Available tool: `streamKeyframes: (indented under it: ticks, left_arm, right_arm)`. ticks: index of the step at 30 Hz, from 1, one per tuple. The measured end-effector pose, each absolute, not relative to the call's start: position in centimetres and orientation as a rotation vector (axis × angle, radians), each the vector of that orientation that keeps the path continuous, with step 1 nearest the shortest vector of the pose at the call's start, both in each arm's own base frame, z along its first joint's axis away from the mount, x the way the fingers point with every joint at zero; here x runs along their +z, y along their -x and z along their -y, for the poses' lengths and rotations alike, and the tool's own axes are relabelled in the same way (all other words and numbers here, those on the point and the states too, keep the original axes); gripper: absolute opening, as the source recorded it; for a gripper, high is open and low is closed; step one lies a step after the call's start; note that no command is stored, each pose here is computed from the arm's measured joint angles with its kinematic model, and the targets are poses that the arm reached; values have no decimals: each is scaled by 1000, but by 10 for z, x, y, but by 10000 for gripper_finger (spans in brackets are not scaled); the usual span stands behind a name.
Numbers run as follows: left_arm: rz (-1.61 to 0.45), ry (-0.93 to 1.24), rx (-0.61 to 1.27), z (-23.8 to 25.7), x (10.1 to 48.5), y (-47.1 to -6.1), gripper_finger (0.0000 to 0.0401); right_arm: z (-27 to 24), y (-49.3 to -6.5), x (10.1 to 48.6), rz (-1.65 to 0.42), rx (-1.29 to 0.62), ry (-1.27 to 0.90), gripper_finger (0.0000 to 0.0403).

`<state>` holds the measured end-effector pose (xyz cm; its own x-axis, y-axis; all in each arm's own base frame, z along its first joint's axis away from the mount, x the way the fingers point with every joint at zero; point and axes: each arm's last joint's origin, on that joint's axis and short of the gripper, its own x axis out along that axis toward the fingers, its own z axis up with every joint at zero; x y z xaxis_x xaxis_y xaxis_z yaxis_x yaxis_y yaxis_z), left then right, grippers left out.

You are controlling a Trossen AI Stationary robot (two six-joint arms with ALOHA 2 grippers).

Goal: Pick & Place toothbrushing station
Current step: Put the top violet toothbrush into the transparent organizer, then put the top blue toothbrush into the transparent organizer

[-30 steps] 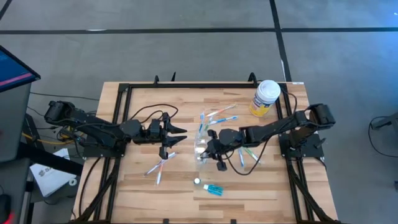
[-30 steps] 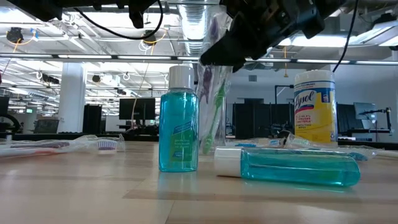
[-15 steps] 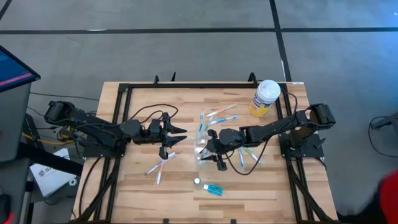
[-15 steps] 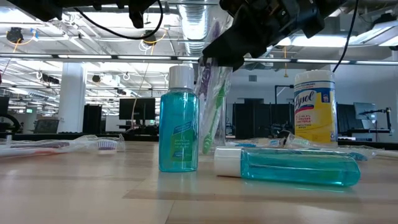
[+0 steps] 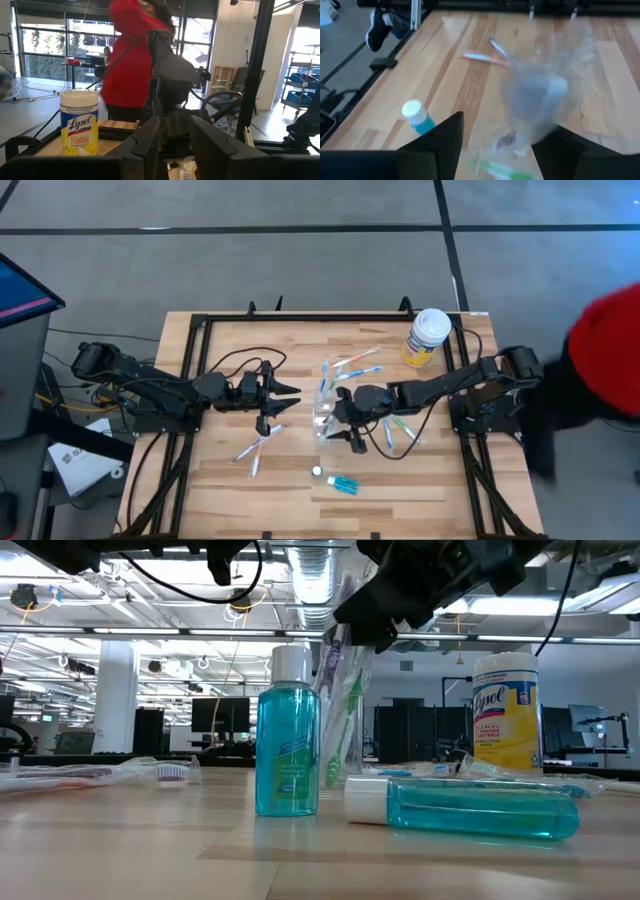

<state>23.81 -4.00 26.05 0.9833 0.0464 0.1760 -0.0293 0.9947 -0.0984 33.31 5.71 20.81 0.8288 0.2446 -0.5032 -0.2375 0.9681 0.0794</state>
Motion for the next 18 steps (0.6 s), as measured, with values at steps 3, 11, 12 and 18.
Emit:
streamKeyframes:
  ticks: [3, 11, 12, 18]
  left_arm:
    - [179, 96, 38, 40, 261, -238, 102]
    - [179, 96, 38, 40, 261, -238, 102]
    - [179, 96, 38, 40, 261, -238, 102]
    - [179, 96, 38, 40, 261, -238, 102]
  right_arm:
    - [-56, -329, 212, -551, 249, -35, 208]
    - [-55, -325, 220, -540, 246, -38, 200]
    - [-54, -325, 220, -538, 243, -39, 198]
    - [-47, -320, 228, -535, 222, -44, 190]
